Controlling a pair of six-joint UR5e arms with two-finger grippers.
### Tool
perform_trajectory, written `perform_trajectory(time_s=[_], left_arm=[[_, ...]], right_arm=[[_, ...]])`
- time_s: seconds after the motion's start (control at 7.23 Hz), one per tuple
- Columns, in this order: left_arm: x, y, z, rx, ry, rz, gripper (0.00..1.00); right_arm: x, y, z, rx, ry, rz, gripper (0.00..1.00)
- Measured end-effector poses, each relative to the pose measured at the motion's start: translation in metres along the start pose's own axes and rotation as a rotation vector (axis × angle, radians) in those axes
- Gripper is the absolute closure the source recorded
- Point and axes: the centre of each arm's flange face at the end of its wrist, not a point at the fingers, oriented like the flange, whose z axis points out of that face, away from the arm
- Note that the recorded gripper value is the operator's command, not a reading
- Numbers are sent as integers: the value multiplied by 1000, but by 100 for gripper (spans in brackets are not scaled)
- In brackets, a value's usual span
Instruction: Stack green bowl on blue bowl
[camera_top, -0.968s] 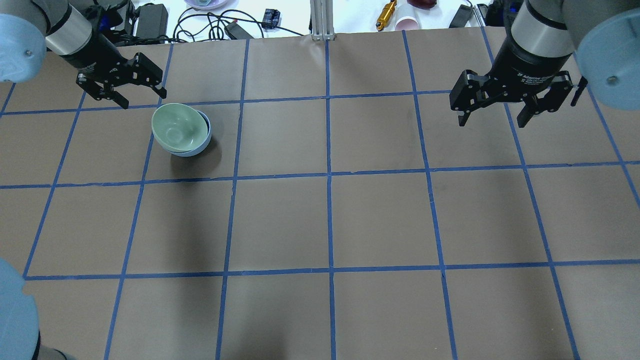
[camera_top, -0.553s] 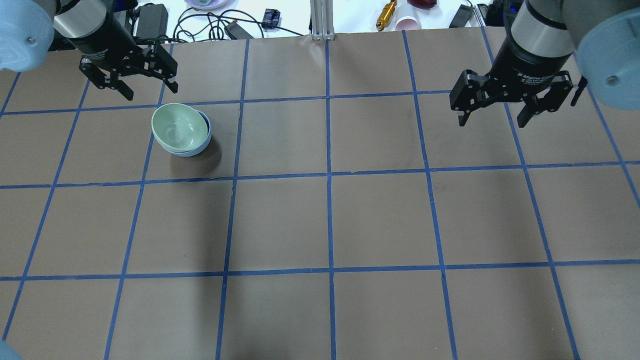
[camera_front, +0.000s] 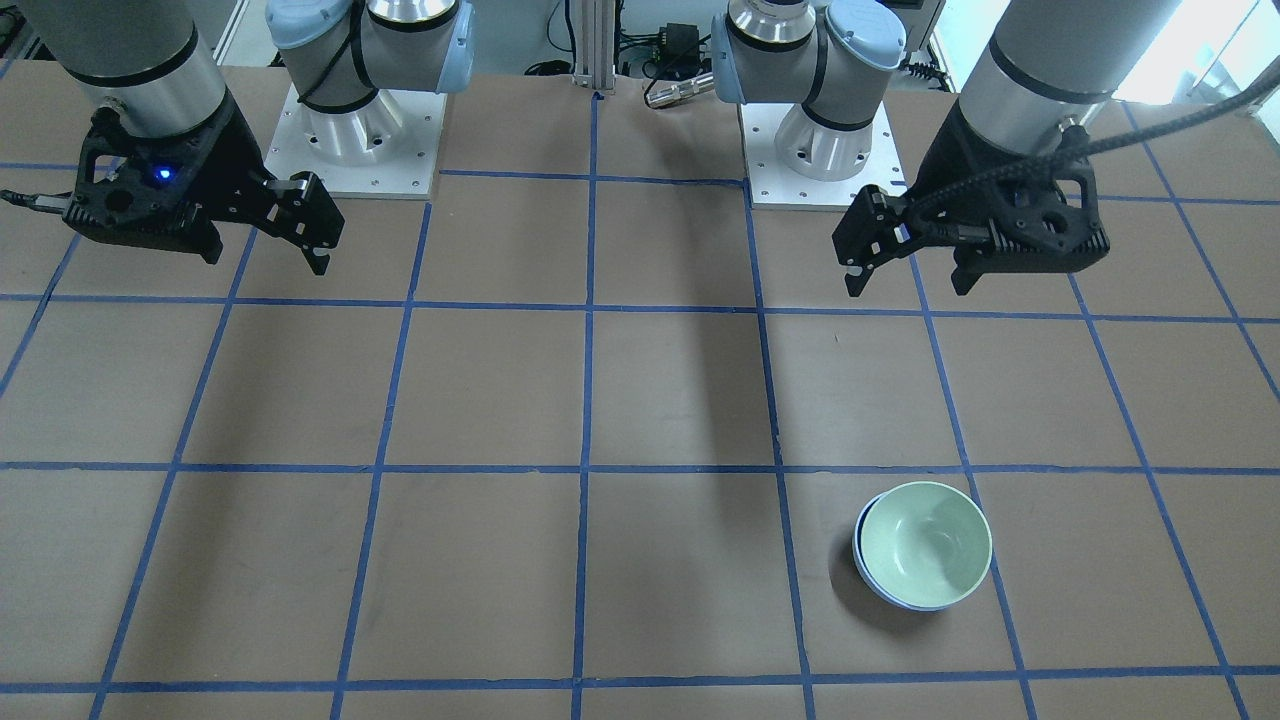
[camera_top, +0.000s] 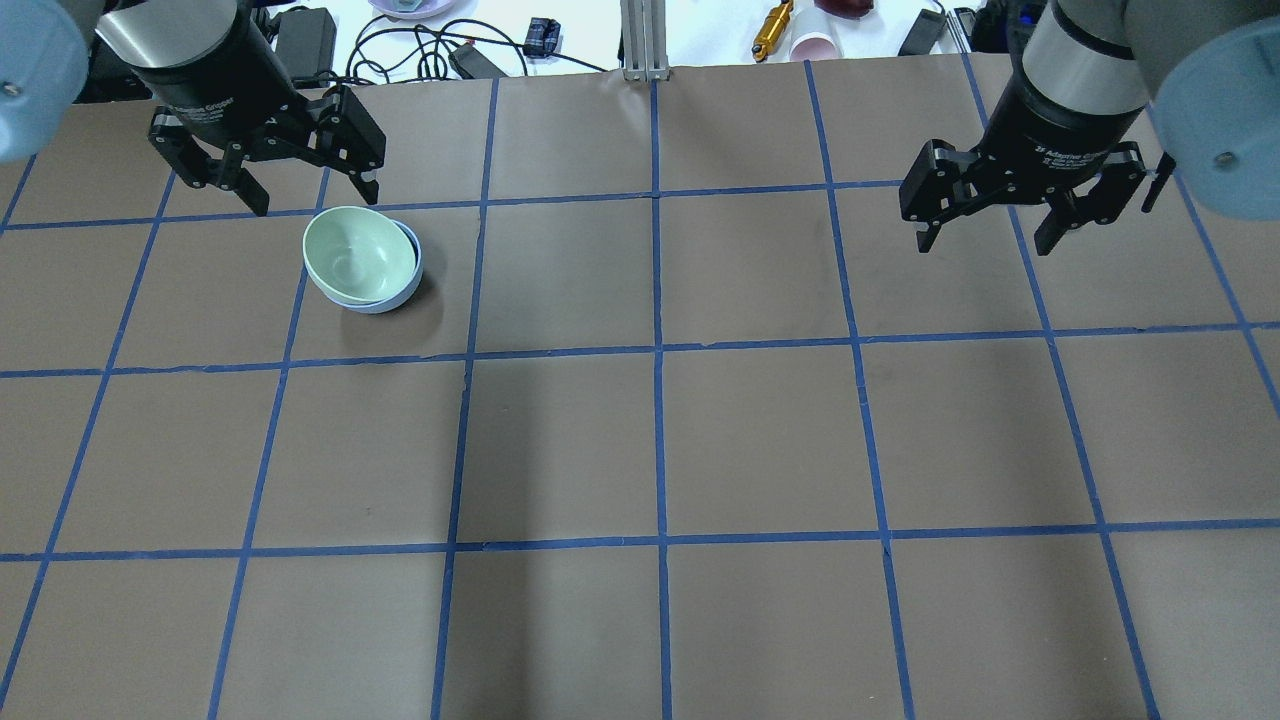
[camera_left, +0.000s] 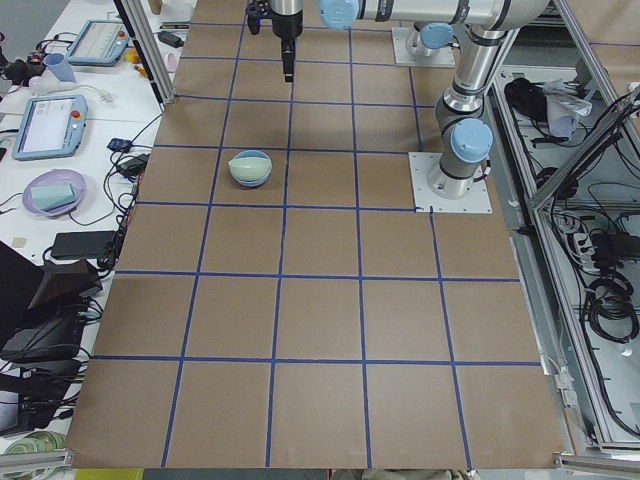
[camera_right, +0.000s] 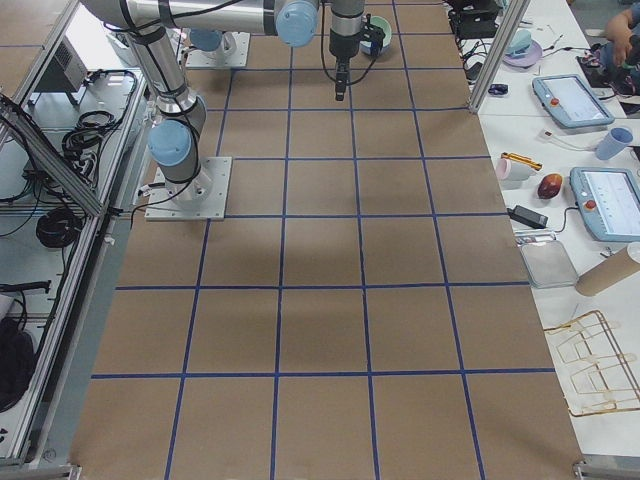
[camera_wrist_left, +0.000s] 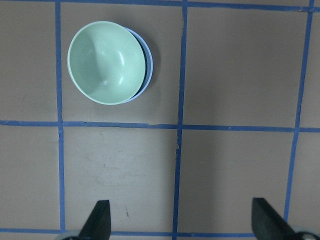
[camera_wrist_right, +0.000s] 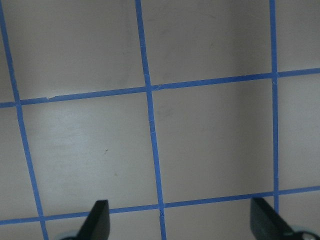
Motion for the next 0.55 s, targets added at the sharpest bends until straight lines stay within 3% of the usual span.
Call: perform_trajectory(time_s=[0.55], left_arm=[[19,32,-11,21,-8,49,0]], right_arm=[[0,0,0,0,0,0,0]])
